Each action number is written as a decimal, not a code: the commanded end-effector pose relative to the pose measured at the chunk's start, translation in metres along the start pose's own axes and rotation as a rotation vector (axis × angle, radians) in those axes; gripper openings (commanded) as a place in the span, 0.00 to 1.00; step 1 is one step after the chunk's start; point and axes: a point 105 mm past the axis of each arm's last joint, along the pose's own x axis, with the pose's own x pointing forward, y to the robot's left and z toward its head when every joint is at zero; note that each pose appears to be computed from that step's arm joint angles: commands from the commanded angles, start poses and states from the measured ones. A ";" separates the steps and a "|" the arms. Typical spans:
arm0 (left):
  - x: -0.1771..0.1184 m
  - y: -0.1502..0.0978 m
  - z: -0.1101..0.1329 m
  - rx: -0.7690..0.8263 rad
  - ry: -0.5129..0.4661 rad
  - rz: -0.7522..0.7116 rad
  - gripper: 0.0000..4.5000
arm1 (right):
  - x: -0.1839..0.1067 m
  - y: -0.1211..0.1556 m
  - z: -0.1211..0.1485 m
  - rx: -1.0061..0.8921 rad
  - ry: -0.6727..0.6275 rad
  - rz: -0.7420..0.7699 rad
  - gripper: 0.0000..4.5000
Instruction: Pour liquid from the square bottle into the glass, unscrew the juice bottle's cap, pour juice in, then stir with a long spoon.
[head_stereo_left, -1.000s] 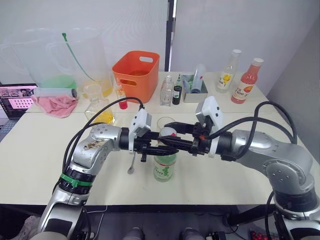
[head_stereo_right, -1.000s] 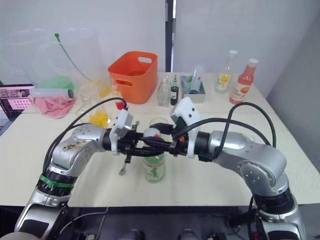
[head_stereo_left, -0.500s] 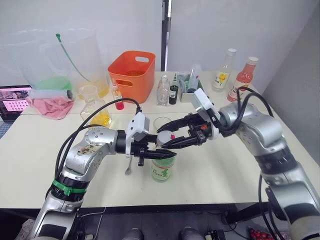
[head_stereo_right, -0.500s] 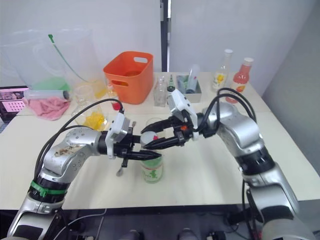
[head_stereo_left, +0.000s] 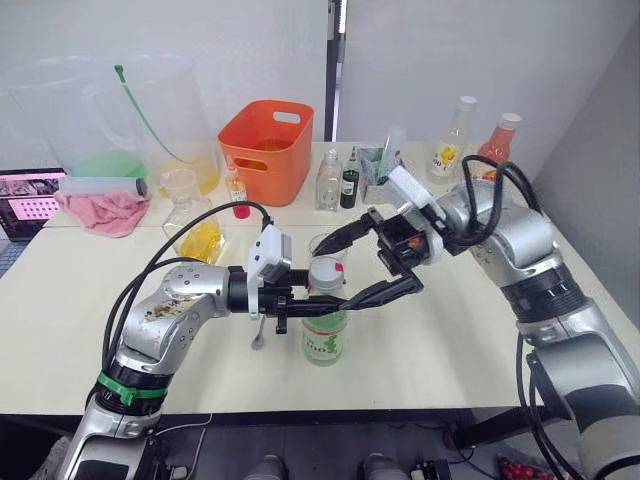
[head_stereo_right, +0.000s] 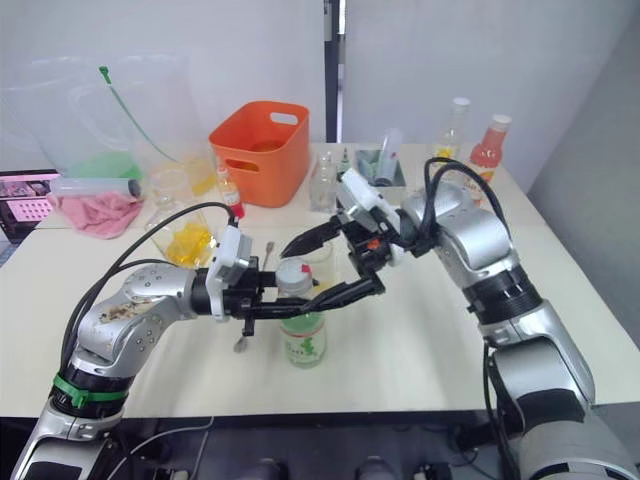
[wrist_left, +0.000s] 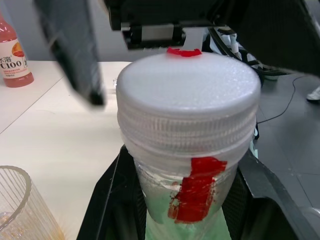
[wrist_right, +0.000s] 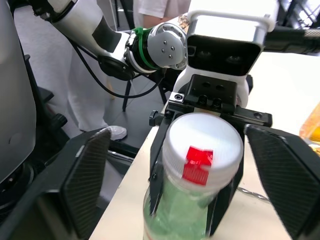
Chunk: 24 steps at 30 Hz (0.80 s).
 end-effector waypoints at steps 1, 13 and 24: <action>0.001 -0.001 -0.002 0.005 -0.001 -0.015 0.32 | -0.011 0.012 0.023 -0.029 -0.092 -0.199 0.99; 0.020 0.010 -0.006 -0.043 -0.068 -0.020 0.32 | 0.010 0.026 0.009 0.182 -0.086 -0.733 0.99; 0.024 0.013 -0.010 -0.015 -0.055 -0.068 0.32 | 0.010 0.025 0.001 0.212 -0.044 -0.821 0.94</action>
